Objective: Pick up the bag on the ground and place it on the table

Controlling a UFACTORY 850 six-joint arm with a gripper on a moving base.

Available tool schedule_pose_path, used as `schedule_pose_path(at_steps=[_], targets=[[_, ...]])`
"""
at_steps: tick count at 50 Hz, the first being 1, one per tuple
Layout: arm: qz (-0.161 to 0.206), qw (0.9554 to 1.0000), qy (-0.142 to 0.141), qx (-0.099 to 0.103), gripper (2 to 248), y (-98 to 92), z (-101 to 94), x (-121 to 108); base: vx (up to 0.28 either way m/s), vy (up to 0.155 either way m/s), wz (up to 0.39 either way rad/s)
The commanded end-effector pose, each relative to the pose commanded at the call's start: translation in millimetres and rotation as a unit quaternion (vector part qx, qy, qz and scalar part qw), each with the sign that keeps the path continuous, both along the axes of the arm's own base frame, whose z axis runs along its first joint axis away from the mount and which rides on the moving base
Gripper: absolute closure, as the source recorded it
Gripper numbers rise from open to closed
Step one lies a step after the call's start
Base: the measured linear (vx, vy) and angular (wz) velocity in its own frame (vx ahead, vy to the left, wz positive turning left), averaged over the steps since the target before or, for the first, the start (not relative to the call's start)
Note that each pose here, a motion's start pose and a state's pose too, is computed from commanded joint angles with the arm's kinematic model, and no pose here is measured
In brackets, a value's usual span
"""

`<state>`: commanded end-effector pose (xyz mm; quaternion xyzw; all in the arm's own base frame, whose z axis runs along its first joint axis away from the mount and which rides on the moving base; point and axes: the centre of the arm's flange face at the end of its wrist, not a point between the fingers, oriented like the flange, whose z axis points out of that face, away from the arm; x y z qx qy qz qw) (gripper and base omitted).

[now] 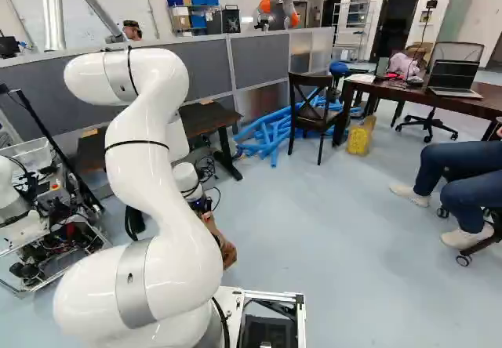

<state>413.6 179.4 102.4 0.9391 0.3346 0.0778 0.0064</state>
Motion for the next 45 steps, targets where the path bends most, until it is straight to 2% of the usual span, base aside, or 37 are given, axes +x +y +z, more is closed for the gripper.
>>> schedule_pose_path(at_steps=[12,45], targets=[[-0.019,0.9998,0.002,-0.002,223,-2.7,17.8,-20.6,0.000,0.000,0.000],[-0.062,0.9979,-0.015,0.009,223,-8.3,65.5,-41.3,0.000,0.000,0.000]])
